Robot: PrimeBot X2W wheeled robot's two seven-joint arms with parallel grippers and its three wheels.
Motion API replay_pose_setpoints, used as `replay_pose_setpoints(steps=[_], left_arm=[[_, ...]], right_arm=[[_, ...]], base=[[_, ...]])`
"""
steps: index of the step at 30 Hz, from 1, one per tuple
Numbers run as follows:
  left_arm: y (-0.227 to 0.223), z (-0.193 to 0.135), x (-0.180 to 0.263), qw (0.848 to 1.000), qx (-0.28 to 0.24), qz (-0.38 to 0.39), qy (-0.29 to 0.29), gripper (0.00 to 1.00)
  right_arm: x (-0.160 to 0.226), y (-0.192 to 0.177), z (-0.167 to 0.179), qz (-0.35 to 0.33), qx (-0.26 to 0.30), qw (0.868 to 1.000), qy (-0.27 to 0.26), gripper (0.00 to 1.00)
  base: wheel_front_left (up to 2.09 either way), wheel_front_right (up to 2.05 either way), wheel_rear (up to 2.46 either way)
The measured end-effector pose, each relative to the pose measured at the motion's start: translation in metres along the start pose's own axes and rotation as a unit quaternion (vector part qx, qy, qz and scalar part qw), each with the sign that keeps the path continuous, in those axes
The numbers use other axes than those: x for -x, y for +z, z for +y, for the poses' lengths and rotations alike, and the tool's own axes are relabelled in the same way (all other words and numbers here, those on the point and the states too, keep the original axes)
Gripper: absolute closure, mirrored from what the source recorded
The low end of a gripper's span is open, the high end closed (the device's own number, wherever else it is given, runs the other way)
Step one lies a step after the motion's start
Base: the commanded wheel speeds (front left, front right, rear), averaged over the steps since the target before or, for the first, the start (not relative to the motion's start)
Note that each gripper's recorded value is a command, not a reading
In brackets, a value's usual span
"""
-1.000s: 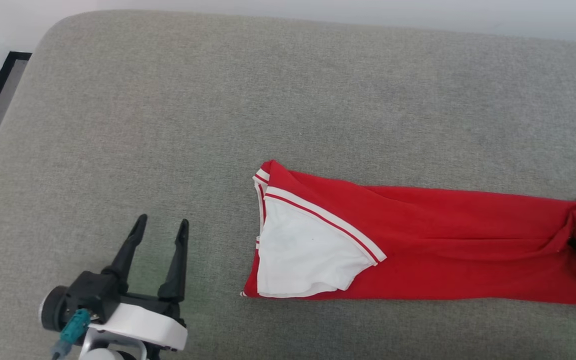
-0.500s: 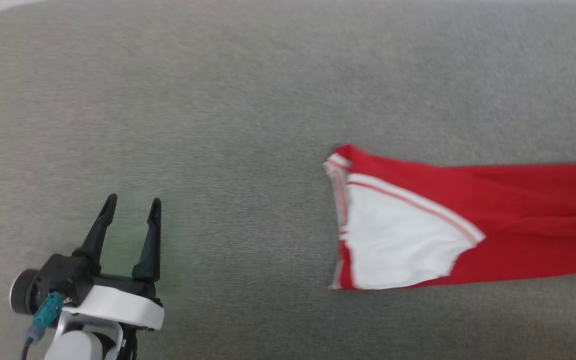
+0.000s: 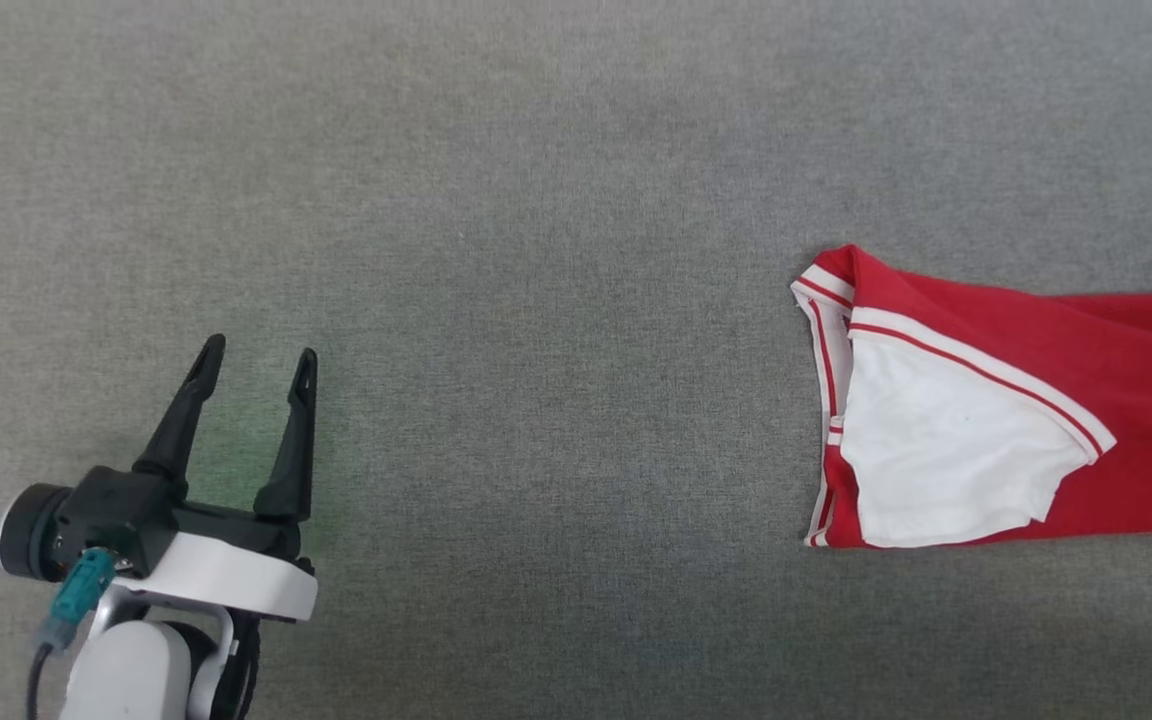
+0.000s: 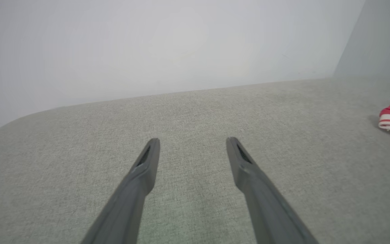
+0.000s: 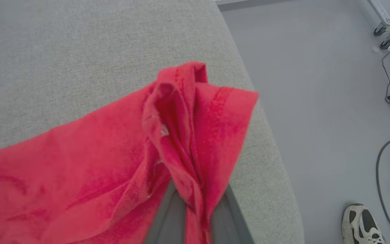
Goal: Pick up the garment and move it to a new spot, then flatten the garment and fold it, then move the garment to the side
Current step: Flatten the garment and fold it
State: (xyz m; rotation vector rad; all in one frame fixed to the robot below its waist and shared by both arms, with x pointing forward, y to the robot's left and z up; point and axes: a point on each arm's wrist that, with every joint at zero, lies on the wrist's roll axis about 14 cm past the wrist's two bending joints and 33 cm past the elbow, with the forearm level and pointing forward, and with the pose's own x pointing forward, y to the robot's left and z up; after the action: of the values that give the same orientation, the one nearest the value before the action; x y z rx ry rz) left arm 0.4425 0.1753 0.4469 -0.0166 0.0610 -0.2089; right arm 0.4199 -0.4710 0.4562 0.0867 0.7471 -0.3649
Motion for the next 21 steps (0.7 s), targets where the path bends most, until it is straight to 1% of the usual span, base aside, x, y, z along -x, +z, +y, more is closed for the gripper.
replay_pose_setpoints(steps=[3,6,12,13,18,21], left_arm=[[0.004,-0.002,0.004,1.0,-0.001,-0.004,0.001,0.0],[0.008,-0.003,0.012,1.0,0.002,-0.007,0.006,0.0],[0.01,-0.004,0.031,1.0,0.009,-0.005,0.021,0.0],[0.012,-0.003,0.037,1.0,0.009,-0.007,0.026,0.0],[0.014,0.002,0.051,0.999,0.011,-0.009,0.041,0.0],[0.015,0.004,0.056,0.999,0.015,-0.01,0.051,0.0]], right_arm=[[0.003,0.0,0.017,-0.004,0.011,1.0,0.024,1.0],[0.008,-0.002,0.041,-0.001,0.034,0.998,0.059,1.0],[0.023,-0.01,0.108,0.003,0.075,0.986,0.151,1.0],[0.029,-0.011,0.135,-0.001,0.08,0.979,0.189,1.0],[0.045,-0.025,0.205,0.007,0.104,0.955,0.279,1.0],[0.057,-0.039,0.245,0.019,0.123,0.935,0.331,1.0]], base=[[0.0,0.0,0.0],[0.0,0.0,0.0],[0.0,0.0,0.0],[0.0,0.0,0.0],[0.0,0.0,0.0],[0.0,0.0,0.0]])
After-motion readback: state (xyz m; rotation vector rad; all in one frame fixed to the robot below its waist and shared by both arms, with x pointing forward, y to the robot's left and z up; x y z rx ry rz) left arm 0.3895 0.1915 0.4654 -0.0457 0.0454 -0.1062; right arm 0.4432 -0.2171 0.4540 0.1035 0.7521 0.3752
